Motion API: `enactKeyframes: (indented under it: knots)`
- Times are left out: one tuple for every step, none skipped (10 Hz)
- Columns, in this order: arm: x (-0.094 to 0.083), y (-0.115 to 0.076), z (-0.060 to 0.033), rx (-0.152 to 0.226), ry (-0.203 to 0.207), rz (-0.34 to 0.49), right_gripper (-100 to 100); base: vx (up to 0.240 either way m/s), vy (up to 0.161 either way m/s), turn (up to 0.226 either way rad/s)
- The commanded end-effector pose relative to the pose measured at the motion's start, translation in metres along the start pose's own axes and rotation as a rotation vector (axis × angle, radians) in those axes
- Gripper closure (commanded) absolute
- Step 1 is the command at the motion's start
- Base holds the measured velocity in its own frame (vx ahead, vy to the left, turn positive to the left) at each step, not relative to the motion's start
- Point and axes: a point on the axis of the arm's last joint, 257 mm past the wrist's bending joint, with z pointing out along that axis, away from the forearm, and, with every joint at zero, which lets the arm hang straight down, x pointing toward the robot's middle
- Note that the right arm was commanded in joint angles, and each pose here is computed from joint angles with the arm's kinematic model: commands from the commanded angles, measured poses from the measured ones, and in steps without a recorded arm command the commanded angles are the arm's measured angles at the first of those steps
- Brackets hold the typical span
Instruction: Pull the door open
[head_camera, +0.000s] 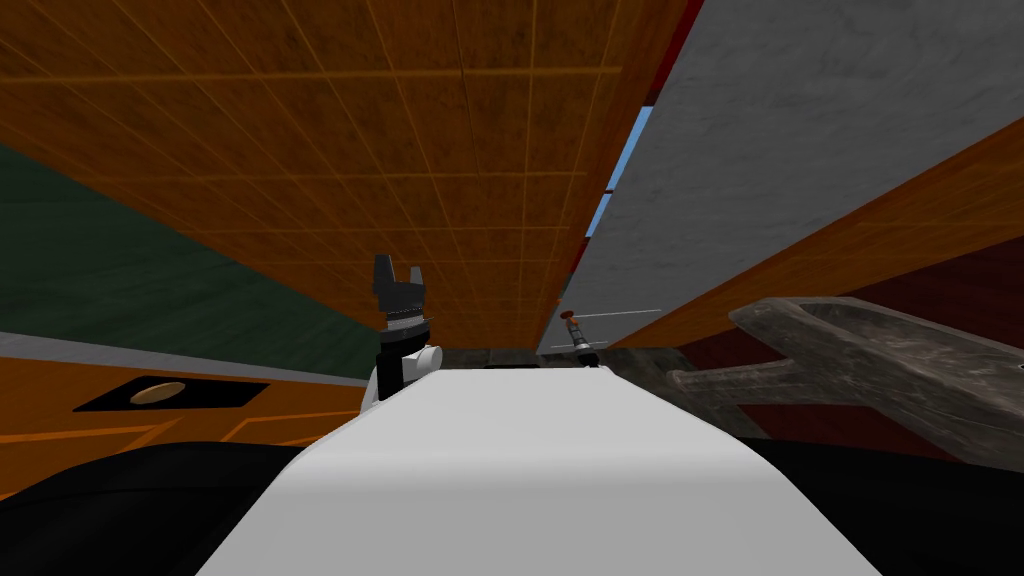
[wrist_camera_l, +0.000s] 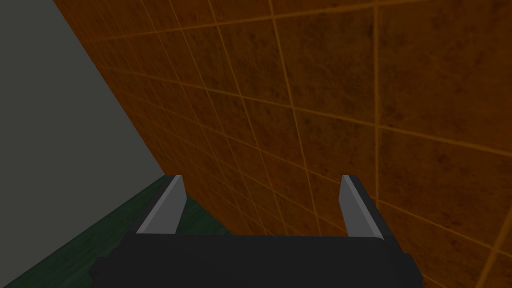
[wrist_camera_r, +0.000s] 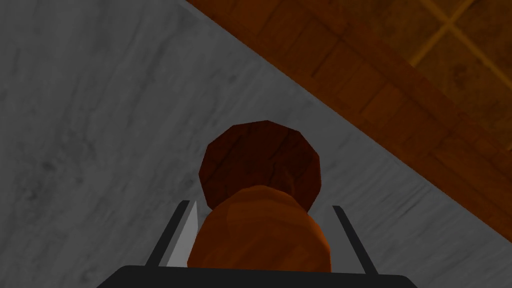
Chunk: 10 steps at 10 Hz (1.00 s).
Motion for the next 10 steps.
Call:
enactKeyframes:
  knots:
    - [0.014,0.005,0.0002,-0.013,0.022,0.064,100,-0.023,-0.005,-0.009]
    - [0.014,0.005,0.0002,-0.013,0.022,0.071,100,-0.019,0.002,-0.014]
    - [0.016,0.007,0.0014,-0.017,0.029,0.112,100,-0.02,0.001,-0.026]
    - [0.016,0.007,0.0014,-0.017,0.029,0.115,100,-0.02,0.006,-0.013]
    - [0.019,0.008,0.0027,-0.02,0.035,0.159,100,-0.025,-0.004,-0.018]
    - [0.021,0.009,0.0039,-0.024,0.042,0.188,100,-0.033,-0.006,-0.024]
    - [0.021,0.009,0.0039,-0.024,0.042,0.203,100,-0.027,-0.002,-0.006]
    - [0.023,0.011,0.0051,-0.027,0.049,0.239,100,-0.023,0.001,-0.019]
    - [0.023,0.011,0.0051,-0.027,0.049,0.247,100,-0.02,0.005,-0.011]
    - [0.026,0.012,0.0063,-0.03,0.057,0.283,100,-0.019,0.004,-0.017]
